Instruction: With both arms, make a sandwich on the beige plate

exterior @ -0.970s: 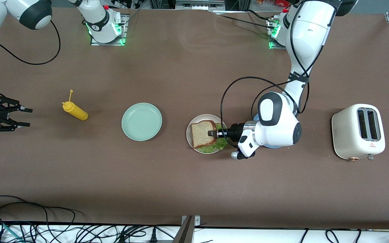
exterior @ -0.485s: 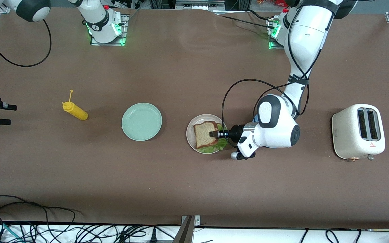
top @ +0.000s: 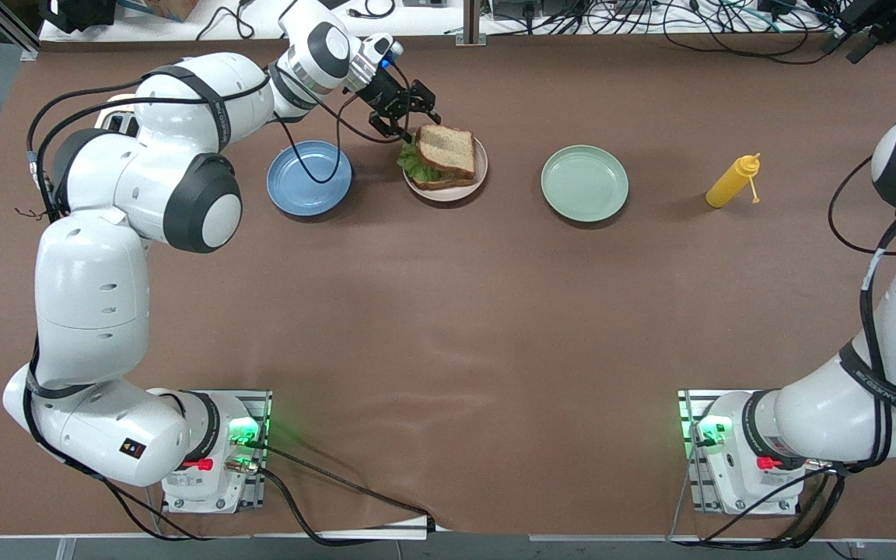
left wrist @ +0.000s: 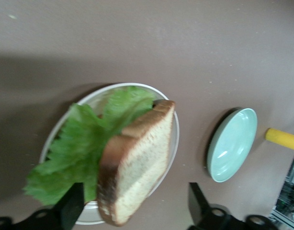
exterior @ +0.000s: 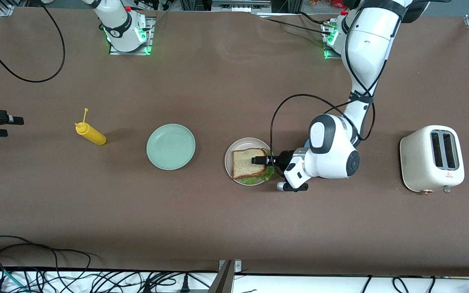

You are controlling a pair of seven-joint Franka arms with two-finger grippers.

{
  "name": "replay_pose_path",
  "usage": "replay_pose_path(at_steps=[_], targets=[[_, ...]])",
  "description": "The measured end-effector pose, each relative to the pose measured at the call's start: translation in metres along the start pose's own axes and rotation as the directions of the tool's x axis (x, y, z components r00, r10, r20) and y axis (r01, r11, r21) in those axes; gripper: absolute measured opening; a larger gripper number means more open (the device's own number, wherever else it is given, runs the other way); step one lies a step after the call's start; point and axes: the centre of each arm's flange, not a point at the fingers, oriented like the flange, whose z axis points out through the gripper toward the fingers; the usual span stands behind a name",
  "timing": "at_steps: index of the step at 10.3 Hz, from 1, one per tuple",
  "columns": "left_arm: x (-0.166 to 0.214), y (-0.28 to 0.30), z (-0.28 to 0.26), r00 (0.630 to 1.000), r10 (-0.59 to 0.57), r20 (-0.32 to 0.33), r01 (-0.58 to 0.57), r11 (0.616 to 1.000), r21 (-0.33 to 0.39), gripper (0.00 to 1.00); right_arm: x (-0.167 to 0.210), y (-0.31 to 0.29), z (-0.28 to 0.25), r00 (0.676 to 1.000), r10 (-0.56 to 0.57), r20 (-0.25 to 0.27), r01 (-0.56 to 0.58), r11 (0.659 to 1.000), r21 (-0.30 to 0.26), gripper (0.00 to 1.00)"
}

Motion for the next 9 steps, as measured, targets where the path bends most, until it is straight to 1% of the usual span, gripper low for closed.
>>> replay_pose_path(at_steps=[1, 2, 3, 4, 5, 6, 7, 9], targets=[[0.002, -0.006, -0.008, 1.000, 0.014, 0.010, -0.014, 0.999, 0.034, 1.00, 0.002, -0.034, -0.008, 0.996, 0.083, 0.016, -0.081, 0.993, -0.090, 1.00], [0.004, -0.013, -0.020, 0.999, 0.031, 0.027, -0.033, 0.996, 0.077, 1.00, 0.004, -0.067, -0.014, 0.988, 0.151, 0.010, -0.147, 0.972, -0.182, 1.00], [0.005, -0.018, -0.039, 0.998, 0.048, 0.043, -0.053, 0.991, 0.119, 1.00, 0.008, -0.103, -0.016, 0.978, 0.207, -0.012, -0.203, 0.942, -0.266, 1.00], [0.005, -0.023, -0.066, 0.997, 0.062, 0.053, -0.069, 0.985, 0.159, 1.00, 0.013, -0.133, -0.014, 0.966, 0.256, -0.044, -0.257, 0.913, -0.317, 1.00], [0.003, -0.031, -0.096, 0.996, 0.068, 0.057, -0.079, 0.976, 0.203, 1.00, 0.017, -0.152, -0.009, 0.952, 0.296, -0.080, -0.305, 0.892, -0.333, 1.00], [0.001, -0.041, -0.130, 0.996, 0.067, 0.054, -0.079, 0.965, 0.248, 1.00, 0.021, -0.159, -0.002, 0.937, 0.328, -0.117, -0.348, 0.879, -0.326, 1.00], [-0.001, -0.053, -0.157, 0.997, 0.063, 0.049, -0.074, 0.954, 0.290, 1.00, 0.023, -0.157, 0.008, 0.926, 0.349, -0.143, -0.377, 0.871, -0.315, 1.00], [-0.009, -0.070, -0.203, 0.997, 0.062, 0.051, -0.078, 0.910, 0.406, 1.00, 0.016, -0.143, 0.025, 0.911, 0.370, -0.183, -0.410, 0.862, -0.299, 1.00]])
